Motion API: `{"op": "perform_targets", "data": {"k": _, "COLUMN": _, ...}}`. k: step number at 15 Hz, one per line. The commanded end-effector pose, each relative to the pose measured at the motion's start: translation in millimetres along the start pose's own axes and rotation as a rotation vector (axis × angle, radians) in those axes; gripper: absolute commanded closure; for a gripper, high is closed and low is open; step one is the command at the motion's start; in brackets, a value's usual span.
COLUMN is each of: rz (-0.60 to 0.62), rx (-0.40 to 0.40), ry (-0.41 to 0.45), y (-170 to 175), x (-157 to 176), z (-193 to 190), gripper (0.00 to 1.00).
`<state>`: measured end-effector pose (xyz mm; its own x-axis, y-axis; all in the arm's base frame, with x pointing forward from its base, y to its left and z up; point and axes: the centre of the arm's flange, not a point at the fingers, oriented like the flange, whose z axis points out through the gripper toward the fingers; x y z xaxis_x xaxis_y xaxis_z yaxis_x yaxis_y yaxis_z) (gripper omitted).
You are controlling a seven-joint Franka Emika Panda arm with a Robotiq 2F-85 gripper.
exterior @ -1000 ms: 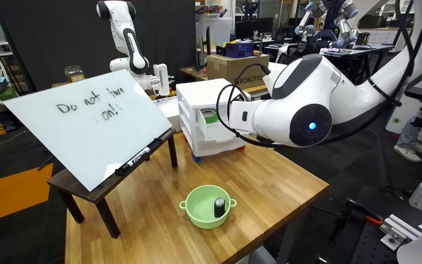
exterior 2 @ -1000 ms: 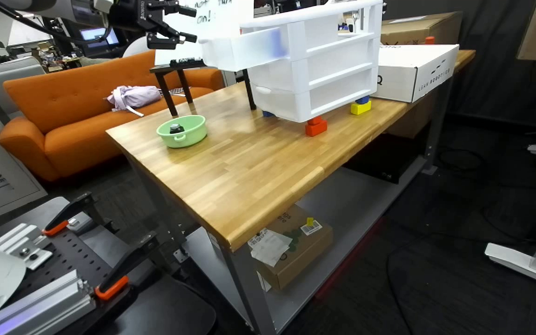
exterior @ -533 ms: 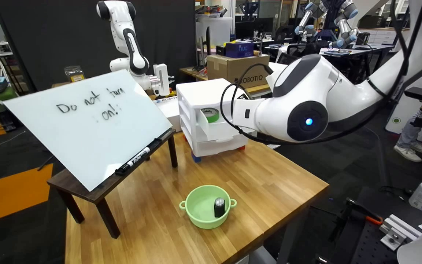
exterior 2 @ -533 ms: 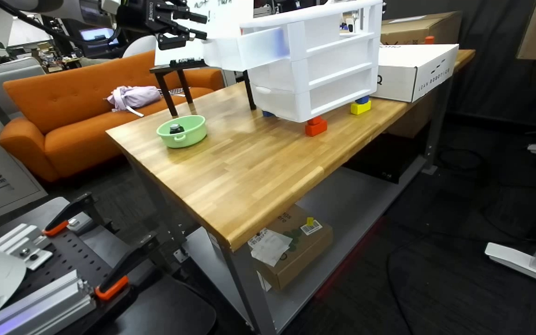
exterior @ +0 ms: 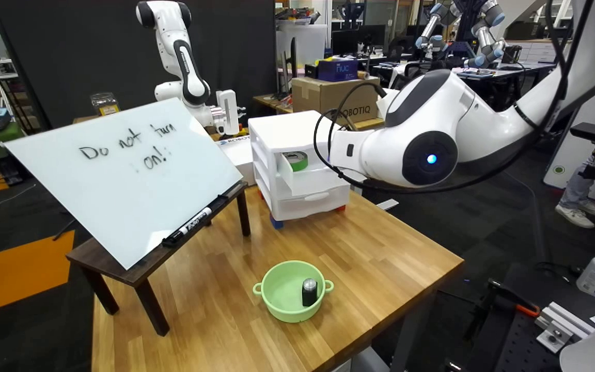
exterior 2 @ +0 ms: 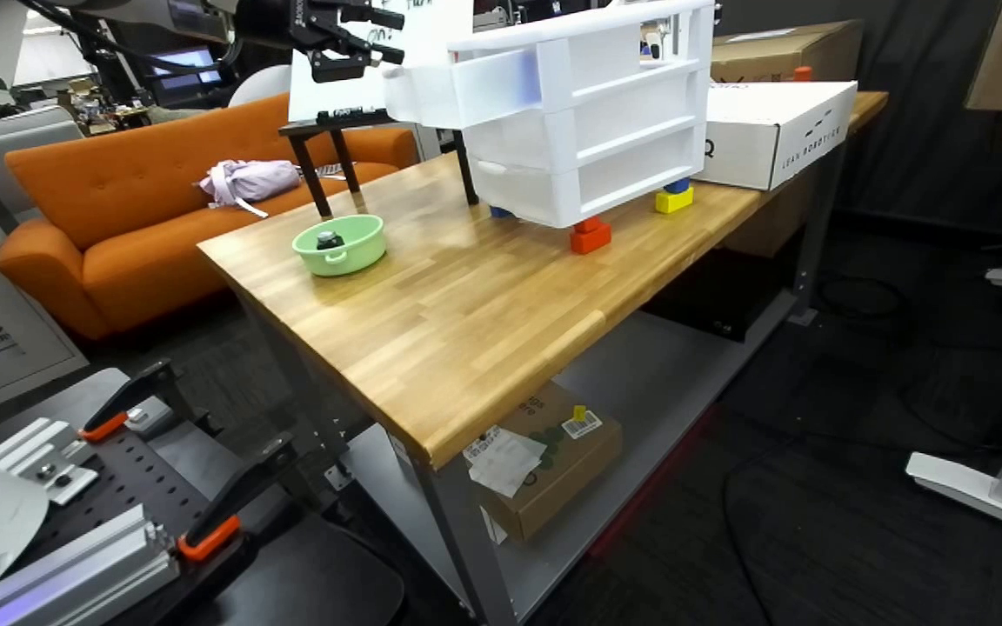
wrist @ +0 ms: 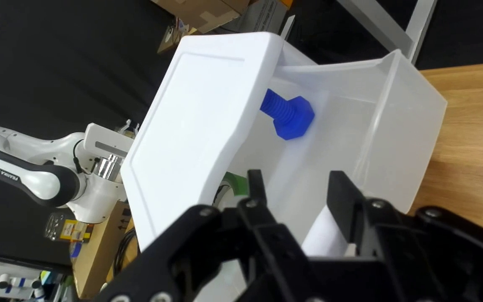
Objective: Close the top drawer
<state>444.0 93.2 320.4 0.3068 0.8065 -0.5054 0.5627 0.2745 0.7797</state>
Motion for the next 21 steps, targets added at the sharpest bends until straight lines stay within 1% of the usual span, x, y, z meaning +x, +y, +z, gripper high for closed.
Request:
{"op": "perform_targets", "data": {"k": 1, "rz": -0.019, "rx": -0.008, "ry": 0.027, "y": 10, "x": 1, "z": 13, "gripper": 0.53}}
{"op": "perform_targets", "data": {"k": 2, "rz": -0.020, "rx": -0.009, "ry": 0.028, "y": 12, "x": 2, "z": 14, "gripper": 0.53}}
{"op": "perform_targets", "data": {"k": 3, "rz": -0.023, "rx": -0.009, "ry": 0.030, "y": 14, "x": 3, "z": 15, "gripper": 0.46}}
{"op": "perform_targets", "data": {"k": 4, "rz": -0.026, "rx": -0.008, "ry": 0.031, "y": 15, "x": 5, "z": 16, "gripper": 0.33}}
{"op": "perform_targets", "data": {"k": 5, "rz": -0.033, "rx": -0.005, "ry": 0.033, "y": 15, "x": 7, "z": 17, "gripper": 0.25}}
{"op": "perform_targets", "data": {"k": 8, "rz": -0.044, "rx": -0.001, "ry": 0.044, "y": 15, "x": 12, "z": 18, "gripper": 0.05}}
{"op": "perform_targets", "data": {"k": 9, "rz": -0.046, "rx": -0.004, "ry": 0.045, "y": 16, "x": 12, "z": 18, "gripper": 0.00}}
{"op": "perform_targets", "data": {"k": 19, "rz": -0.063, "rx": -0.018, "ry": 0.041, "y": 22, "x": 11, "z": 9, "gripper": 0.00}}
{"op": "perform_targets", "data": {"k": 20, "rz": -0.035, "rx": -0.013, "ry": 0.018, "y": 21, "x": 11, "z": 10, "gripper": 0.00}}
{"op": "perform_targets", "data": {"k": 21, "rz": -0.035, "rx": -0.013, "ry": 0.017, "y": 21, "x": 11, "z": 10, "gripper": 0.00}}
